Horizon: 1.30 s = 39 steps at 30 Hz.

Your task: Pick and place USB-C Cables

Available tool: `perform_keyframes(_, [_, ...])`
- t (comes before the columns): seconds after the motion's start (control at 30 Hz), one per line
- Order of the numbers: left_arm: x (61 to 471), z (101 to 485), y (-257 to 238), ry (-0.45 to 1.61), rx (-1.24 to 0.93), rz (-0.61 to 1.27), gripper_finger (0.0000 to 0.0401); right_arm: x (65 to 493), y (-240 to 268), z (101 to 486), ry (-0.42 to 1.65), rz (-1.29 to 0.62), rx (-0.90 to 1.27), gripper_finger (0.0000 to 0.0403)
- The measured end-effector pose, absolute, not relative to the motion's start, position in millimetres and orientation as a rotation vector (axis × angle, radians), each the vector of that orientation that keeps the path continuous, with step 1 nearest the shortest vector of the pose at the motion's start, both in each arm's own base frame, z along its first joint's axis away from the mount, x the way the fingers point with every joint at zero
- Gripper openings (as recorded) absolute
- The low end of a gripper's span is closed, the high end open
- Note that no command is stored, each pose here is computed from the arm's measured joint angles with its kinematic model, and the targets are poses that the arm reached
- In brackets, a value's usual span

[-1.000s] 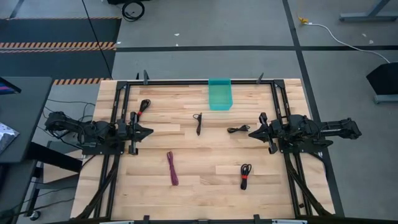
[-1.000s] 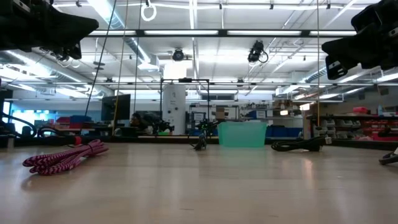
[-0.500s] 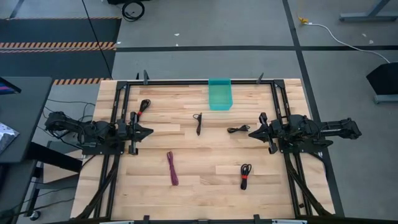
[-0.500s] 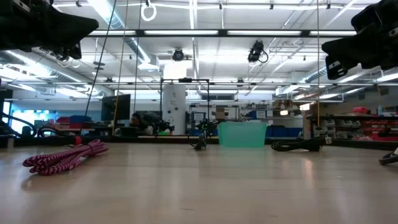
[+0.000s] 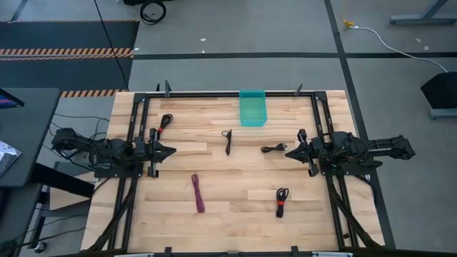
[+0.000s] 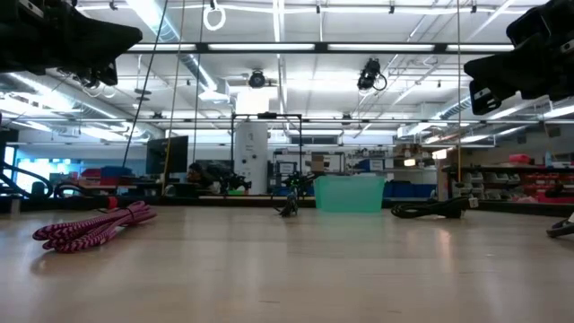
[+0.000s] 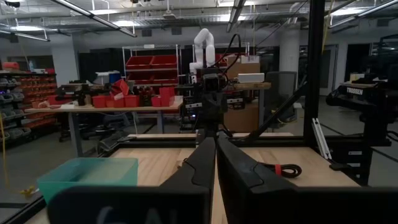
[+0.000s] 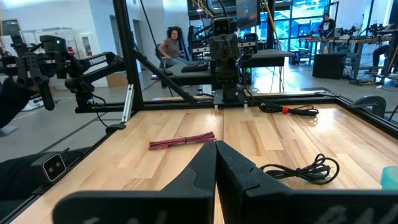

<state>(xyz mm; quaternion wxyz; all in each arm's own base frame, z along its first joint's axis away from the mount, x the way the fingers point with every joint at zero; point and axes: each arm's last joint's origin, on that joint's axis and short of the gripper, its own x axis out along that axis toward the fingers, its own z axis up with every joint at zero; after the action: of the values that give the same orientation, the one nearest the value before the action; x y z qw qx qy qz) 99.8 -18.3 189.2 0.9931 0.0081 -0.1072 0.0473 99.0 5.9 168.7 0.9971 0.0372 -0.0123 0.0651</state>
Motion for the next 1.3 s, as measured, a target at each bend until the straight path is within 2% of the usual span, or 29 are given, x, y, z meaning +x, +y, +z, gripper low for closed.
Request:
perform_keyframes(0.43, [100, 189, -18, -0.216, 0.012, 0.095, 0.0025, 99, 6, 169, -0.026, 0.13, 0.054, 0.0012])
perform_keyframes(0.6, [100, 189, -18, -0.224, -0.158, 0.075, 0.0025, 99, 6, 173, -0.083, 0.115, -0.132, 0.0012])
perform_keyframes(0.77, [100, 189, -18, -0.228, -0.291, 0.061, 0.0025, 98, 5, 181, -0.162, 0.088, -0.174, 0.0012])
perform_keyframes(1.0, [100, 190, -18, -0.236, -0.428, 0.045, 0.0025, 92, 5, 203, -0.387, 0.118, 0.042, 0.0012])
perform_keyframes(1.13, [99, 193, -18, -0.267, -0.45, 0.044, 0.0025, 87, 5, 213, -0.507, 0.143, 0.121, 0.0012])
perform_keyframes(1.3, [100, 186, -19, -0.203, -0.416, 0.046, 0.0025, 83, 5, 219, -0.566, 0.16, 0.161, 0.0012])
